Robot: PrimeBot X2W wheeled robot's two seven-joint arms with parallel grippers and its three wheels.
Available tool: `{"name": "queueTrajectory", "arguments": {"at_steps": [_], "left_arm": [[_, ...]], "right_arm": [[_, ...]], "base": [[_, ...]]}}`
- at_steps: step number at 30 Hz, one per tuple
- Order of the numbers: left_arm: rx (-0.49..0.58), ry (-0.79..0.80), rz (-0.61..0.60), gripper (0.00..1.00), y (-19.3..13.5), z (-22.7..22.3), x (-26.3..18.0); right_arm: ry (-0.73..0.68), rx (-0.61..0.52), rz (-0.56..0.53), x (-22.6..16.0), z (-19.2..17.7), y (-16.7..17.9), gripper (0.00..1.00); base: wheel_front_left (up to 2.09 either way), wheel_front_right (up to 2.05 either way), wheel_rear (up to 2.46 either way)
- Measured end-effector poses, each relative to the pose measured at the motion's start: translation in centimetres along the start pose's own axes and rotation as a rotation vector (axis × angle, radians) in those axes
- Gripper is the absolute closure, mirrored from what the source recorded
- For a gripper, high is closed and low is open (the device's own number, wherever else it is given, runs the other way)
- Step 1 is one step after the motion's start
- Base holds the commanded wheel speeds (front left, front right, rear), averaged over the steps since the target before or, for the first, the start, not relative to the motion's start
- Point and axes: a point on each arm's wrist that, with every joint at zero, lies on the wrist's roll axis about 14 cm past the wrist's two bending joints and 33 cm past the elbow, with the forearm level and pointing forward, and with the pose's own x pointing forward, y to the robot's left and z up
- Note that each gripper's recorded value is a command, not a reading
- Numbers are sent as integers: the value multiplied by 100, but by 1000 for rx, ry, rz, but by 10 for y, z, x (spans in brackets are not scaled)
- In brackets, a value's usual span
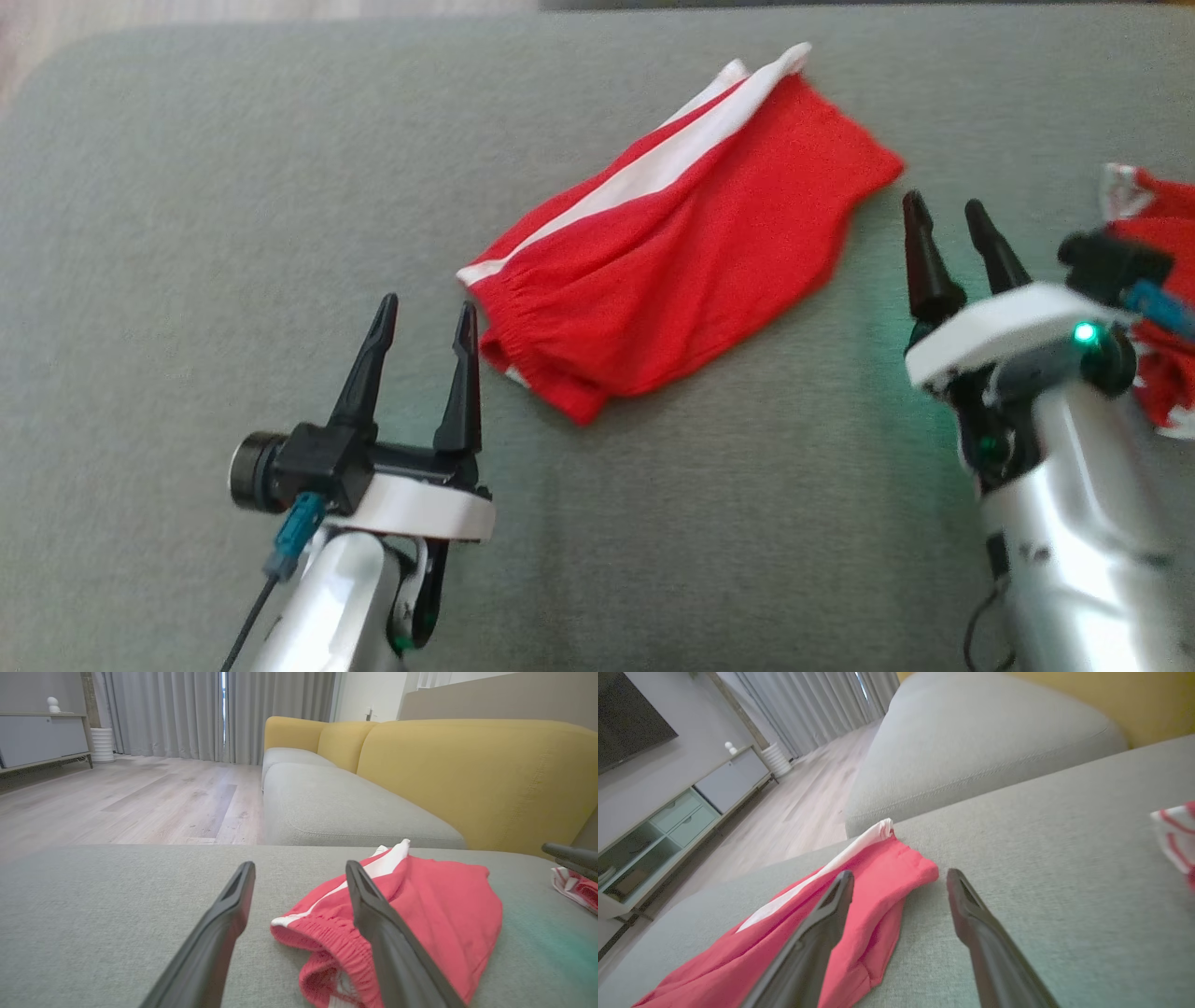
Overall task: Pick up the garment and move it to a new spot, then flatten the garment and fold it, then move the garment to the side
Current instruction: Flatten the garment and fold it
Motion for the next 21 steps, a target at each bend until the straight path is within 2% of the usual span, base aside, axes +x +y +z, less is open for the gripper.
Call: {"name": "queueTrajectory", "arguments": {"at_steps": [8, 12, 15, 21], "left_arm": [[13, 35, 79, 0, 29, -11, -2], [21, 48, 115, 0, 41, -14, -9], [24, 52, 133, 0, 48, -14, -12], [28, 52, 152, 0, 53, -13, -16]], "right_arm": [[262, 103, -41, 54, -56, -3, 0], [325, 57, -42, 71, -67, 0, 0], [357, -34, -33, 81, -69, 2, 0], [420, -99, -36, 90, -75, 2, 0]], "base": [[0, 0, 0], [0, 0, 0], [0, 0, 0], [0, 0, 0]]}}
